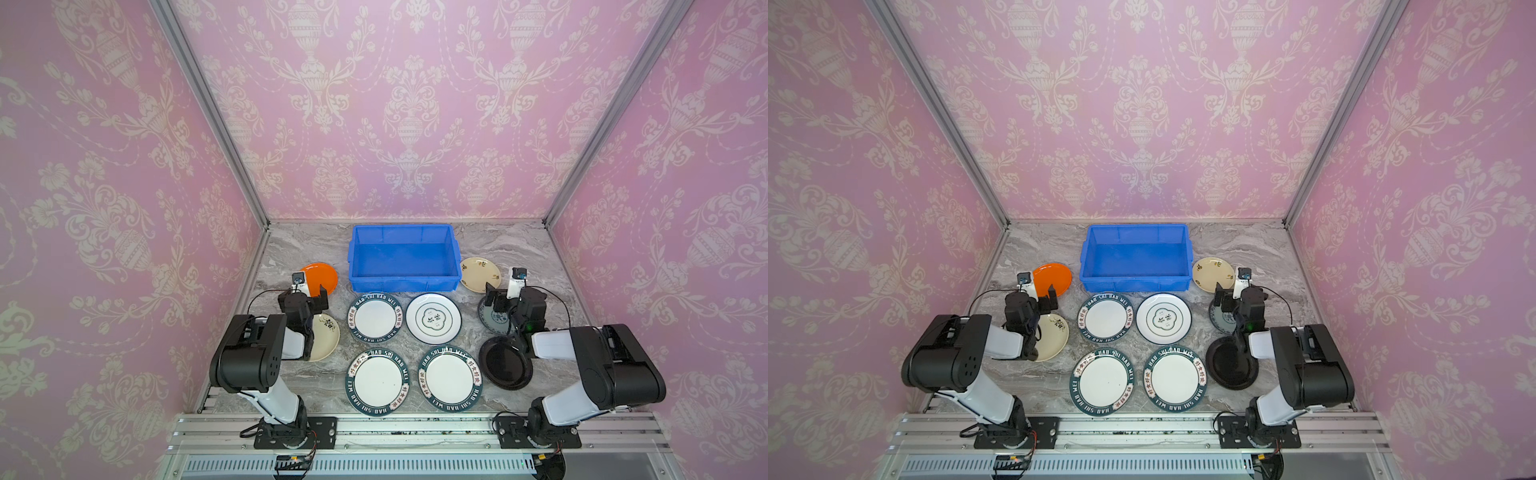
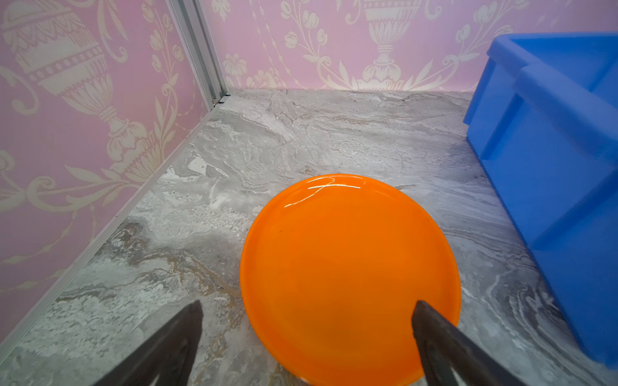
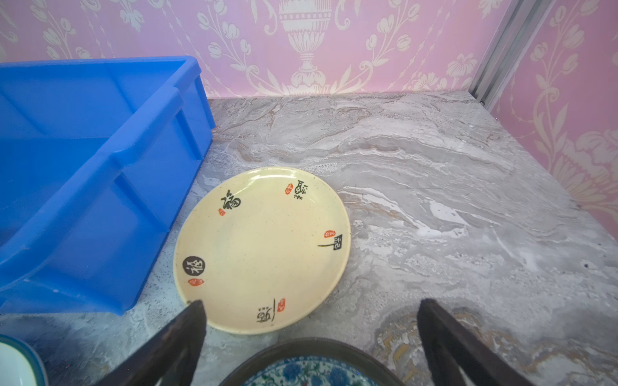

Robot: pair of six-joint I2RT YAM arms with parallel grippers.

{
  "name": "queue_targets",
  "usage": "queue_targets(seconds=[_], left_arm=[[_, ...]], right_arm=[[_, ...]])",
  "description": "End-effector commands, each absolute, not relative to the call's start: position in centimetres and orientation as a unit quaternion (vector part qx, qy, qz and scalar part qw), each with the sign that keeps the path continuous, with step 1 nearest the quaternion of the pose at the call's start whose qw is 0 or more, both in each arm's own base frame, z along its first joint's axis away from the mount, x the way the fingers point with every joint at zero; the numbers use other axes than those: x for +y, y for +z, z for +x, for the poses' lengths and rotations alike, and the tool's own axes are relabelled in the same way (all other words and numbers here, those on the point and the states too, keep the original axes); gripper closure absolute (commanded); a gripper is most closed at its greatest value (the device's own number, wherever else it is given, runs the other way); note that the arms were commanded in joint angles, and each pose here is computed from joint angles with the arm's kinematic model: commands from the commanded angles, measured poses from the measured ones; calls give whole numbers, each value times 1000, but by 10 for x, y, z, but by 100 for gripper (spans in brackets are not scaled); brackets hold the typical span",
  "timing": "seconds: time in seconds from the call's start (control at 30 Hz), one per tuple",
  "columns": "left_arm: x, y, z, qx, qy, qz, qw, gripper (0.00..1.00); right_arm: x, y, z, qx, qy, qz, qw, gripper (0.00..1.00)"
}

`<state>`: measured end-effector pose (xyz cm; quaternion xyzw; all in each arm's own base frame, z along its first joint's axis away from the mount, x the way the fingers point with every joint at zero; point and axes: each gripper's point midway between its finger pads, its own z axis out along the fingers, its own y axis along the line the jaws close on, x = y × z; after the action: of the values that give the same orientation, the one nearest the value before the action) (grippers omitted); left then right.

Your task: Place the plates into the plastic bin on the countertop

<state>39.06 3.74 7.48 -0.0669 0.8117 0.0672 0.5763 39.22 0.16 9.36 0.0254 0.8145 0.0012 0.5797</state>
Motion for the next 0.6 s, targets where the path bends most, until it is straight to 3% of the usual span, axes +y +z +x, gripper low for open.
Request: queue_targets(seconds=[0.0,0.2,0.37,0.57], left_arm=[[38,78,394,811,52,-69,579,1],[37,83,397,817,58,-66,570,1],[79,122,399,832,169,-144,508,1],[72,172,411,809,114,-187,545,1]], right_arm=[[2,95,395,814,3,19,580,0],[0,98,395,818,-7,24,575,0],[-16,128,402,839,-49,59,538,0],[-33,191,410,840,-71,125,524,0]])
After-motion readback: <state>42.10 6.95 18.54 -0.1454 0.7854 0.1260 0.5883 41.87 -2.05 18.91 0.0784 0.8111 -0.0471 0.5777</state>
